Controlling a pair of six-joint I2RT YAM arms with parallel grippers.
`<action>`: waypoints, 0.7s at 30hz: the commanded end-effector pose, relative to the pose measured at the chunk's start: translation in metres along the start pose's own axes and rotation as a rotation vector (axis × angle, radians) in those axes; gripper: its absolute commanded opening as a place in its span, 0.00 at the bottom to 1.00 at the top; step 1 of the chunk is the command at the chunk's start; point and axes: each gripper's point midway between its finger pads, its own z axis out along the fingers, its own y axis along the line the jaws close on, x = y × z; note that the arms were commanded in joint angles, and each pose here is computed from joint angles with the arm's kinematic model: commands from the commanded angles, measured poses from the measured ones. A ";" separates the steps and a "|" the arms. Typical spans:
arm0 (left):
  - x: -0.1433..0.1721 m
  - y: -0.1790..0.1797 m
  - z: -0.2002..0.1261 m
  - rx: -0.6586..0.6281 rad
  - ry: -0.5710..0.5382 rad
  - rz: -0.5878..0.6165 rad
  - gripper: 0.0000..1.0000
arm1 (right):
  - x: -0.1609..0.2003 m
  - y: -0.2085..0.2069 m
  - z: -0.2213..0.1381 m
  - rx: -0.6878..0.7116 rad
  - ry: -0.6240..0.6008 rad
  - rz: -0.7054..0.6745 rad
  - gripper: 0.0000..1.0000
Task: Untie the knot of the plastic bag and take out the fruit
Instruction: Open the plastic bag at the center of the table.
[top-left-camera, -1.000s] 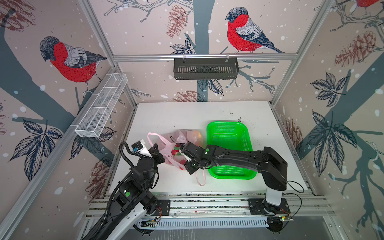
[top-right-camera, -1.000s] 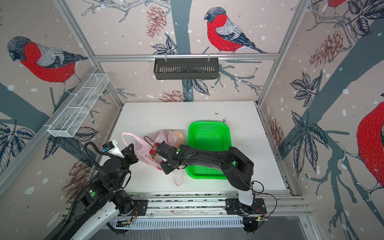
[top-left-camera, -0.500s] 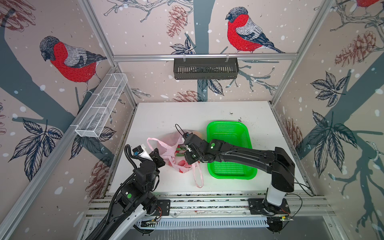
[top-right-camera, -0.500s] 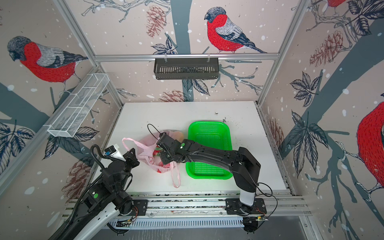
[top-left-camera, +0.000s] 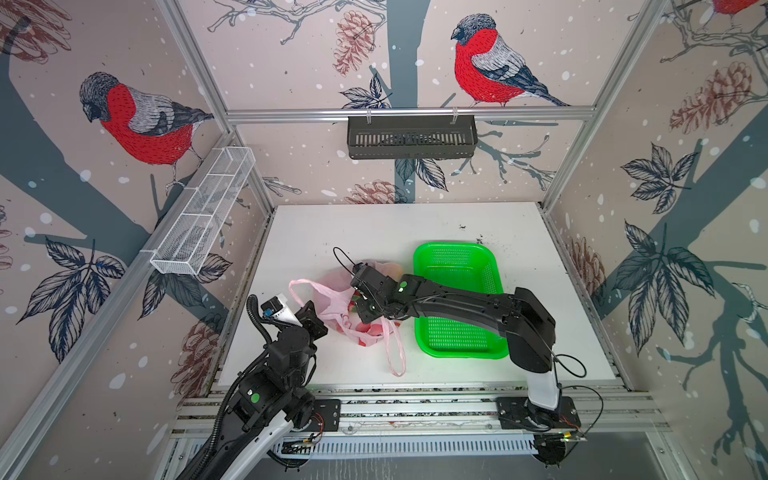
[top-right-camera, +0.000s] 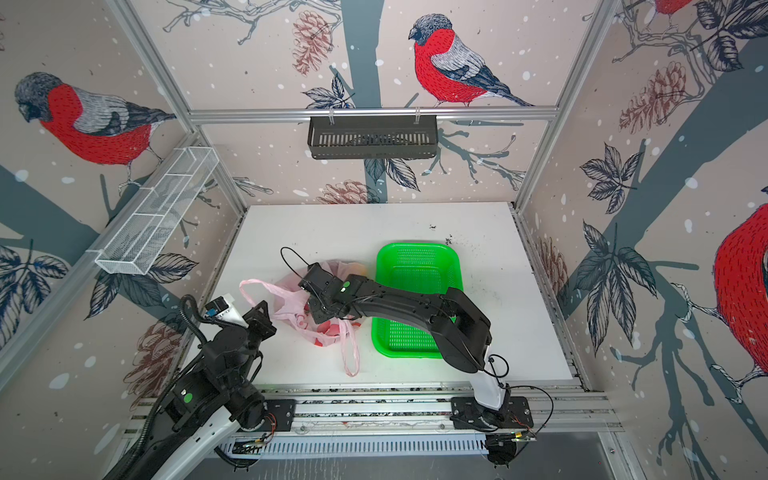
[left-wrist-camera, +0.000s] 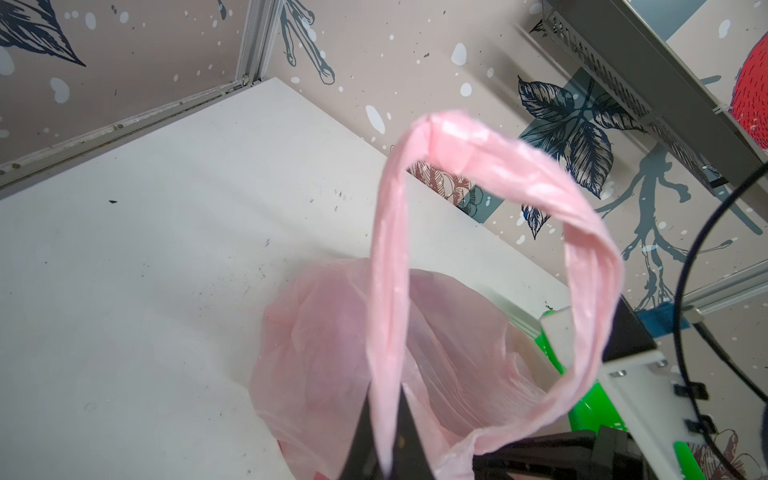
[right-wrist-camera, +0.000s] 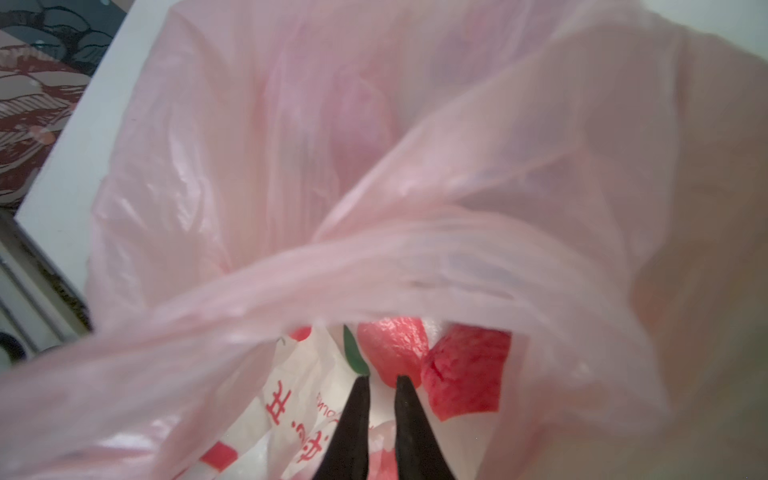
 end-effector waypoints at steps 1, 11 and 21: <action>0.003 0.007 0.002 -0.026 -0.003 -0.022 0.00 | 0.001 -0.025 -0.005 0.115 -0.001 0.014 0.17; 0.007 0.010 0.002 -0.033 0.007 -0.012 0.00 | 0.011 -0.068 -0.009 0.267 0.028 0.046 0.17; 0.015 0.012 0.004 -0.037 0.029 -0.016 0.00 | 0.038 -0.085 -0.009 0.299 0.086 0.086 0.16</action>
